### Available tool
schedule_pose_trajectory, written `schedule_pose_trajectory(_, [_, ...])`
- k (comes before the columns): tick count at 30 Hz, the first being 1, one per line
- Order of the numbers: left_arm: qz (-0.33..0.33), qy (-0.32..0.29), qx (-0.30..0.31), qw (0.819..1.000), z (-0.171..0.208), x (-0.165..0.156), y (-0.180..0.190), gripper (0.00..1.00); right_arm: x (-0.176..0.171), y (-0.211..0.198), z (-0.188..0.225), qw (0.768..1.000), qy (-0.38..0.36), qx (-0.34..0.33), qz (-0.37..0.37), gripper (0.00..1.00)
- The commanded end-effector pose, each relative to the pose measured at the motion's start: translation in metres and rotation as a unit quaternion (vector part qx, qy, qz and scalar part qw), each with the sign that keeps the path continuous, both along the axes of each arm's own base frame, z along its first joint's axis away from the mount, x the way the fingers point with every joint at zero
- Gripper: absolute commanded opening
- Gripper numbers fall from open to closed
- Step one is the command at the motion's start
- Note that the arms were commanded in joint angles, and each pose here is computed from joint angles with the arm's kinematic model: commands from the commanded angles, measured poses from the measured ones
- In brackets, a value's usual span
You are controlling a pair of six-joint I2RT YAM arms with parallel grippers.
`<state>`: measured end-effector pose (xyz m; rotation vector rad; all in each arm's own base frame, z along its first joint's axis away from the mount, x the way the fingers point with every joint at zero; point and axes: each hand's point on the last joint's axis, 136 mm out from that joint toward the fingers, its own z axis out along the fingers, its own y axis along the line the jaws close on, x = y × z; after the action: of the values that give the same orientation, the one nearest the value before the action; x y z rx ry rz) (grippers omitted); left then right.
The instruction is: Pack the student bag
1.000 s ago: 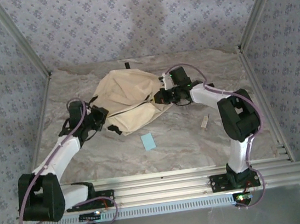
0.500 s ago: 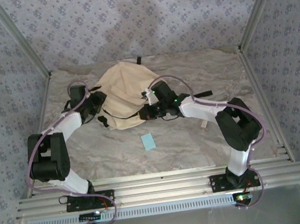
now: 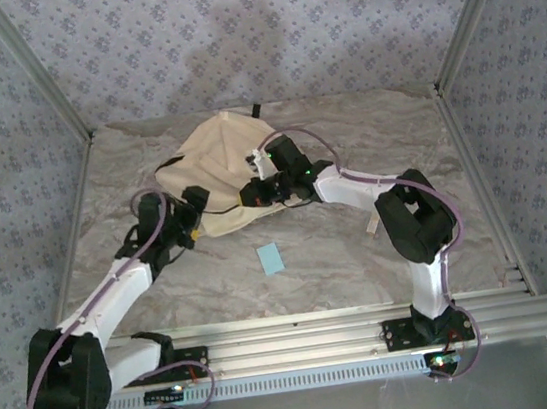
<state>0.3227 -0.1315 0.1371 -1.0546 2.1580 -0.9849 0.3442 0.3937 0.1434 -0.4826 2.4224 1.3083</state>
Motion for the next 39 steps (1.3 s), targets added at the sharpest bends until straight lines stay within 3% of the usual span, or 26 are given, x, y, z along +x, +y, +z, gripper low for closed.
schedule_pose_trajectory(1, [0.064,-0.029,-0.034,0.997,0.021,0.016,-0.003,0.97,-0.003,0.015,0.034,0.998,-0.013,0.056,0.032,0.0])
schedule_pose_trajectory(6, [0.066,-0.024,-0.048,0.996,0.01,0.036,-0.021,0.86,-0.013,0.014,0.037,0.997,-0.015,0.057,0.039,0.0])
schedule_pose_trajectory(10, [0.07,-0.031,-0.034,0.996,0.002,0.052,-0.024,0.65,-0.014,0.003,0.027,0.998,-0.006,0.049,0.029,0.0])
schedule_pose_trajectory(15, [0.082,-0.021,0.0,0.996,-0.011,0.058,-0.014,0.0,-0.009,-0.011,0.019,0.999,0.0,0.041,0.016,0.0])
schedule_pose_trajectory(21, [0.061,-0.016,0.024,0.998,-0.005,0.046,-0.007,0.0,0.038,-0.061,-0.019,0.997,-0.006,-0.036,-0.07,0.0])
schedule_pose_trajectory(25, [0.055,0.005,0.026,0.998,-0.007,0.022,0.013,0.0,0.092,-0.118,-0.056,0.982,-0.011,-0.108,-0.151,0.0])
schedule_pose_trajectory(29, [0.071,0.01,0.029,0.997,-0.005,0.004,0.035,0.0,0.124,-0.162,-0.084,0.971,0.011,-0.128,-0.204,0.0])
schedule_pose_trajectory(38, [0.057,0.017,0.021,0.998,-0.008,0.01,0.031,0.0,0.127,-0.175,-0.068,0.969,-0.006,-0.133,-0.209,0.0])
schedule_pose_trajectory(39, [0.042,0.015,0.015,0.999,-0.008,0.013,0.025,0.1,0.124,-0.172,-0.061,0.972,-0.006,-0.125,-0.201,0.0])
